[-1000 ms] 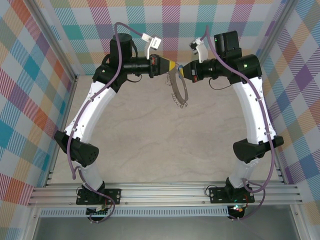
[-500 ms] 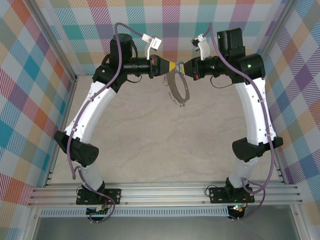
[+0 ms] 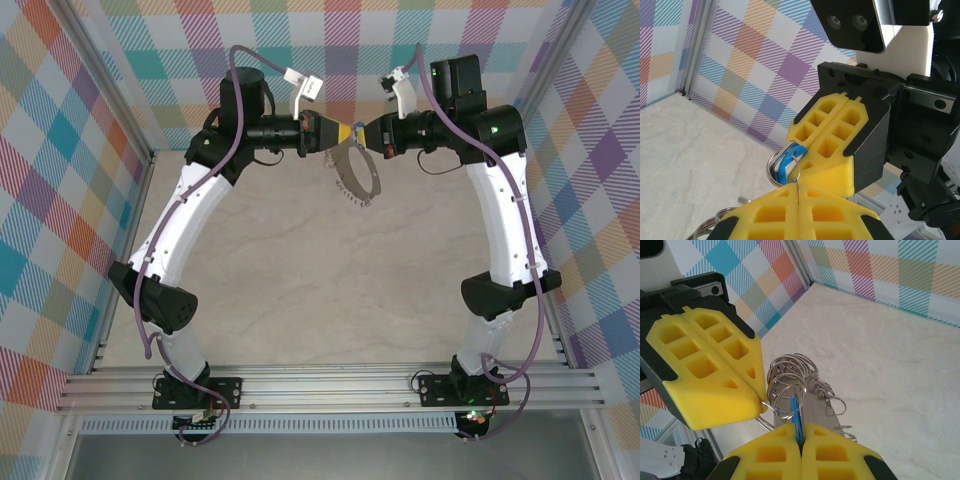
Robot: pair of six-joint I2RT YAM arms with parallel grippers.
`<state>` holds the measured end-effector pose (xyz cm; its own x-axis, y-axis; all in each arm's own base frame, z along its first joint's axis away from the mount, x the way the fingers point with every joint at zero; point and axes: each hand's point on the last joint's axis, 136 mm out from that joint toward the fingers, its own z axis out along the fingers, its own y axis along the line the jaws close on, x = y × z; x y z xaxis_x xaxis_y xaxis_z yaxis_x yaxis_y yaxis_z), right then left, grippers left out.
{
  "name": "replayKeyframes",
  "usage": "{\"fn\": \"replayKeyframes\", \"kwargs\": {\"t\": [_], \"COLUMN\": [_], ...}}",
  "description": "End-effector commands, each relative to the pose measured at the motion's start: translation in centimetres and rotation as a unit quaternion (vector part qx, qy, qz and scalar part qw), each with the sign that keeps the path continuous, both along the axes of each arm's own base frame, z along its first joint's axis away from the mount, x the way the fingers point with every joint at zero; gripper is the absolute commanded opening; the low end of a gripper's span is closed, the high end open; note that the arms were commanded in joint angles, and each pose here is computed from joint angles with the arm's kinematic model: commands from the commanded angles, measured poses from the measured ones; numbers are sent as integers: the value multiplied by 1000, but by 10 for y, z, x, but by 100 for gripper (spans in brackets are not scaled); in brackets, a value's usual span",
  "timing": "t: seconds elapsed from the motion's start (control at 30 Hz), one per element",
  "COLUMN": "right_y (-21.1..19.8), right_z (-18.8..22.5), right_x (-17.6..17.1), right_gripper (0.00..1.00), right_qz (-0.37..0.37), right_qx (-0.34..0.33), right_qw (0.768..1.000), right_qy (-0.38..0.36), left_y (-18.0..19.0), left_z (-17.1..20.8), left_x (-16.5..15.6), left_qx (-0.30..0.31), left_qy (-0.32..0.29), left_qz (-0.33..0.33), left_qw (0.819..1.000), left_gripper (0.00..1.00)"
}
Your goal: Put the keys on the keyring
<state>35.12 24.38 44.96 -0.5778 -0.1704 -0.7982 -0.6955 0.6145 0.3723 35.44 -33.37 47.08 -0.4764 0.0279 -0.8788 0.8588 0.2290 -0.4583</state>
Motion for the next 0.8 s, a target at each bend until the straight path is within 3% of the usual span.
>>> {"fn": "replayKeyframes", "kwargs": {"t": [0.0, 0.13, 0.3, 0.47, 0.63, 0.77], "right_y": [3, 2, 2, 1, 1, 3], "right_z": [12, 10, -1, -21, -47, -74], "right_x": [0, 1, 2, 3, 6, 13], "right_gripper": [0, 0, 0, 0, 0, 0], "right_qz": [-1, -7, -8, -11, -16, -24], "right_qx": [11, 8, -1, -17, -31, -35], "right_qw": [1000, 1000, 1000, 999, 998, 995], "right_qy": [-18, -13, 5, 31, 60, 86], "left_y": [1, 2, 8, 24, 44, 59], "left_z": [14, 5, -7, -10, -12, -18], "left_x": [-17, -16, -11, -6, 4, 11], "left_qx": [-6, 8, 26, 32, 33, 38], "left_qy": [-21, -15, -3, -8, -5, 2], "left_qz": [-22, -18, 1, 43, 102, 151], "left_qw": [1000, 1000, 1000, 999, 994, 988], "left_gripper": [0, 0, 37, 57, 68, 70]}}
